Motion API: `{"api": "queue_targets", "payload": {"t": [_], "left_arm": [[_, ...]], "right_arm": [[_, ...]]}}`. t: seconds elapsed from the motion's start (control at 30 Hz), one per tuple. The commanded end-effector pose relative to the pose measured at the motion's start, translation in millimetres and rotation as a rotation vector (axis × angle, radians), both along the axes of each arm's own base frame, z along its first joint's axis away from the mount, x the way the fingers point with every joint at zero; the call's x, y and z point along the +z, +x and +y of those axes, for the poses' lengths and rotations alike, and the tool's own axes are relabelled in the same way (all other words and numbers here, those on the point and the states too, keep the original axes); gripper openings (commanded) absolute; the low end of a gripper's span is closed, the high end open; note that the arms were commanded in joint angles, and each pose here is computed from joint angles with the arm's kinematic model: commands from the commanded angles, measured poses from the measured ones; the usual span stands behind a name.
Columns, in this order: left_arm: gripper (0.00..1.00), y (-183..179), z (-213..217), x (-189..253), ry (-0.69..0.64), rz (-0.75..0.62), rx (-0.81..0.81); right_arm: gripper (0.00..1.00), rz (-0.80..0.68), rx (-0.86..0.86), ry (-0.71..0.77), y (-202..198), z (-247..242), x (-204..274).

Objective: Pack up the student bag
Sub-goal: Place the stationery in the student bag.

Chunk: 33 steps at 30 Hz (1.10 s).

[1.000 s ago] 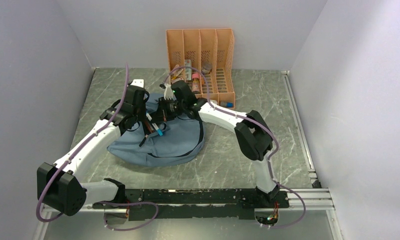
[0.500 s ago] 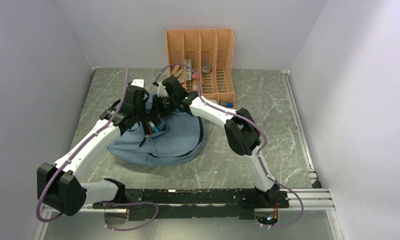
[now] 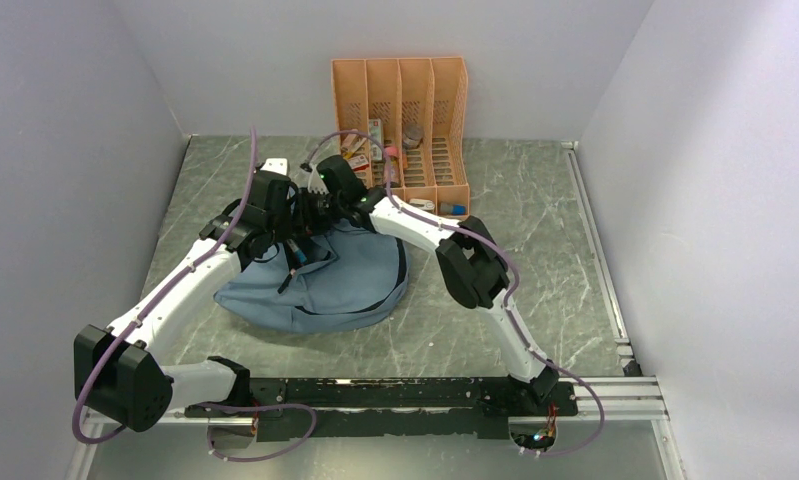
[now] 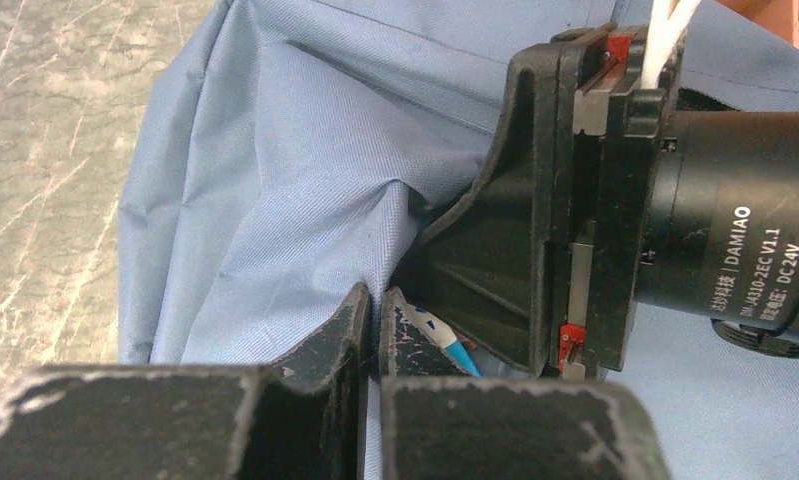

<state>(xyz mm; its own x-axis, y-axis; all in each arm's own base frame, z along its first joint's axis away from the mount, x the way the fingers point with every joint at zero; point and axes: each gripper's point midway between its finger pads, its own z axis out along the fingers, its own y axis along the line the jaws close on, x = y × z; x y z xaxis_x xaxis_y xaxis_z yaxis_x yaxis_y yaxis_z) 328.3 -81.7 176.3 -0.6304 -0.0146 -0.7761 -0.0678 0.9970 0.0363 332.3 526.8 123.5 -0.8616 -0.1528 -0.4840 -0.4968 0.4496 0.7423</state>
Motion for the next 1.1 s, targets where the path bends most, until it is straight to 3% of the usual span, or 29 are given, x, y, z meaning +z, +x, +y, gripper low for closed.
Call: {"api": "queue_targets", "payload": {"t": [0.0,0.13,0.43,0.77,1.07], "left_arm": [[0.05,11.6,0.0,18.1,-0.014,-0.073,0.018],[0.05,11.5,0.1,17.9,-0.013,-0.073,0.018],[0.05,11.3,0.7,18.3,-0.012,-0.073,0.02],[0.05,11.5,-0.1,17.9,-0.014,-0.072,0.018],[0.05,14.6,-5.0,10.2,-0.041,-0.048,-0.006]], "right_arm": [[0.26,-0.043,-0.03,0.024,6.7,3.4,3.0],[0.34,-0.079,-0.058,0.0,9.1,-5.1,5.1],[0.35,-0.173,-0.097,-0.042,12.1,-26.6,18.6],[0.36,-0.385,-0.277,-0.09,21.1,-90.0,56.9],[0.6,-0.432,-0.337,-0.226,26.5,-117.8,43.2]]}}
